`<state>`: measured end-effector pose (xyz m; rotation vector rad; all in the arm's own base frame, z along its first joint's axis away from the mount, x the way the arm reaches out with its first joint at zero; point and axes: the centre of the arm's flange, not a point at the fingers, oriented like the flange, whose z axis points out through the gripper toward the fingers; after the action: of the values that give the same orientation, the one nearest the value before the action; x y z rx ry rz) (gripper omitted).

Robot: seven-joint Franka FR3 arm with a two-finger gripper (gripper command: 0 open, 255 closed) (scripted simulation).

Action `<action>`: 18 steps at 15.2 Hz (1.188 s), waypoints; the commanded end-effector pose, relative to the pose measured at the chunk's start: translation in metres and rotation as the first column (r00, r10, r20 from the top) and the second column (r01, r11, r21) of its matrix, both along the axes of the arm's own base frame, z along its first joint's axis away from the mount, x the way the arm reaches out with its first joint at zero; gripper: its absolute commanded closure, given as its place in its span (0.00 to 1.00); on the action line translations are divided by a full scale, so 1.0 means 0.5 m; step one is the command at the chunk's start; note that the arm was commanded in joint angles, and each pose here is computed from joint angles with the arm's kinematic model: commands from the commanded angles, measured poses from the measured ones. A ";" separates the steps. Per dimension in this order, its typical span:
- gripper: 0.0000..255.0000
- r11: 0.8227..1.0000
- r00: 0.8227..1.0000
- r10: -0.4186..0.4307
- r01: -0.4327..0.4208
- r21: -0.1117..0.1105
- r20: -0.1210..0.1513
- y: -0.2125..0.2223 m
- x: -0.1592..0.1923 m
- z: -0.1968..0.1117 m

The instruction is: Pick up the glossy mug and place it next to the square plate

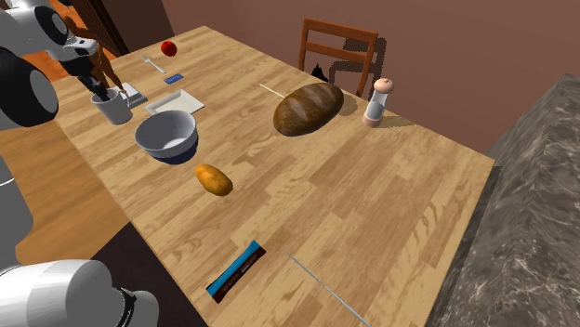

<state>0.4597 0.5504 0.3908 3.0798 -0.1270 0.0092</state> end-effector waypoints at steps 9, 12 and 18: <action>1.00 1.000 1.000 0.000 0.000 0.000 0.000 0.000 -0.001 -0.063; 1.00 1.000 1.000 0.000 0.000 0.000 0.000 0.000 -0.001 -0.063; 0.00 1.000 1.000 0.000 0.000 0.000 0.000 0.000 -0.001 -0.063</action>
<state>0.4594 0.5505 0.3595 3.0803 -0.1269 0.0095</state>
